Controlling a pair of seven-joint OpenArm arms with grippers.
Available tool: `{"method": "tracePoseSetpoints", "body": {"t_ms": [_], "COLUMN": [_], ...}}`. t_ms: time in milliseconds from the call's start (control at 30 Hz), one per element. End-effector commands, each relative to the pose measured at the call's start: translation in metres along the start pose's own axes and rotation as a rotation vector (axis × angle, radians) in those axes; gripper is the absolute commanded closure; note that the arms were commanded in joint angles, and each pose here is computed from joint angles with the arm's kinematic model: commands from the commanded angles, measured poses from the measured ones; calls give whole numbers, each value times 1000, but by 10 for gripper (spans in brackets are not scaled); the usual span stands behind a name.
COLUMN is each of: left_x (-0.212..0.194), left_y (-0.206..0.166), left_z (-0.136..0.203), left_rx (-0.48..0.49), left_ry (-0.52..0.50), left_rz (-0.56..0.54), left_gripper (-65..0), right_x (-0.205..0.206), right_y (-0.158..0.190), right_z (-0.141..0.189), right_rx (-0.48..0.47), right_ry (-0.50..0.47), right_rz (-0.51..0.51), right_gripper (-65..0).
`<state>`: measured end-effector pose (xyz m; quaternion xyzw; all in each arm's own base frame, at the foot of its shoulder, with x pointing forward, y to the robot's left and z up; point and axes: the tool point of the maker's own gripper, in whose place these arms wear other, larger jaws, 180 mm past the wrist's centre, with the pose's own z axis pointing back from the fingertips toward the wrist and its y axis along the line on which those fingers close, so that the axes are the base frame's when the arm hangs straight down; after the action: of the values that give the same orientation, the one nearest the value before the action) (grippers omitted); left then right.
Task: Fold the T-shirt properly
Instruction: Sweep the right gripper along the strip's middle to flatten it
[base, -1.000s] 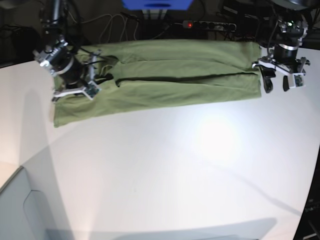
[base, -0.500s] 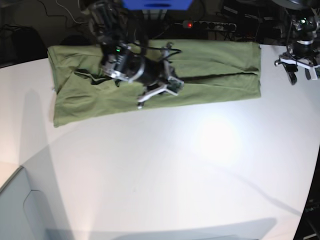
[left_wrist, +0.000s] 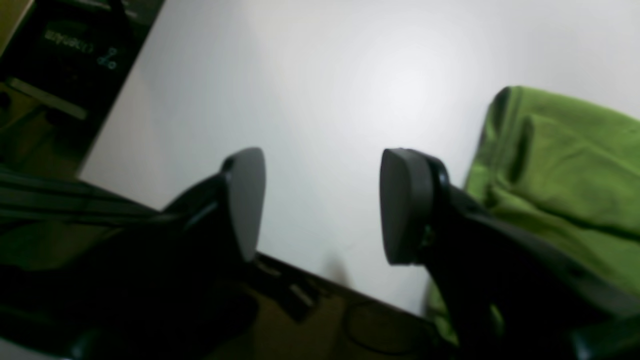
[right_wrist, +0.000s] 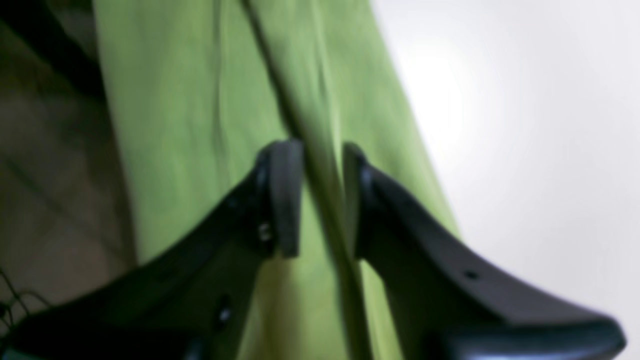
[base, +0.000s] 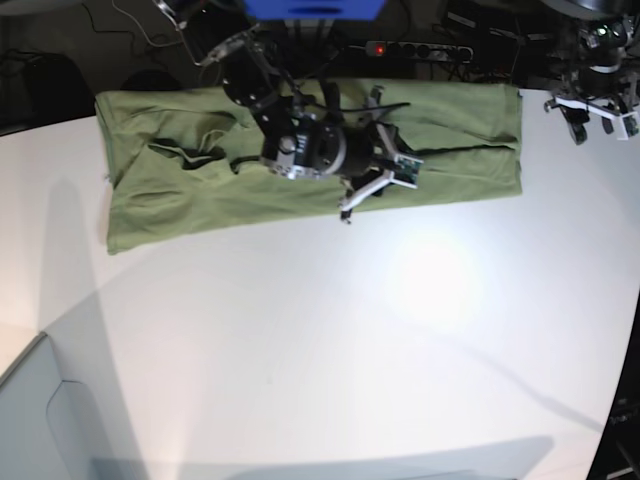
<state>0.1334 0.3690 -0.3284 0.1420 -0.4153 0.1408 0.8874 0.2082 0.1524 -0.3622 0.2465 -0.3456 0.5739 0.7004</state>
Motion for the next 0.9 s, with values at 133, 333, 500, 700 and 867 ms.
{"method": "tracePoseSetpoints", "body": {"t_ms": [133, 333, 500, 700, 867], "left_x": [9, 5, 6, 8, 8], "left_y": [2, 1, 1, 0, 0], "left_z": [4, 4, 4, 3, 3], "left_rx": [4, 4, 4, 3, 3], "left_ry": [-33, -27, -29, -35, -36], "left_rz": [-8, 5, 4, 6, 7], "left_gripper": [-352, -352, -352, -352, -352], "right_x": [21, 10, 12, -3, -3], "right_y": [-11, -13, -8, 12, 16], "right_z": [-8, -21, -24, -40, -41], "right_rx": [14, 47, 63, 135, 144], "right_ry": [-44, -26, -60, -9, -6], "right_rz": [24, 5, -11, -9, -3], "right_gripper": [-280, -316, -316, -316, -317]}}
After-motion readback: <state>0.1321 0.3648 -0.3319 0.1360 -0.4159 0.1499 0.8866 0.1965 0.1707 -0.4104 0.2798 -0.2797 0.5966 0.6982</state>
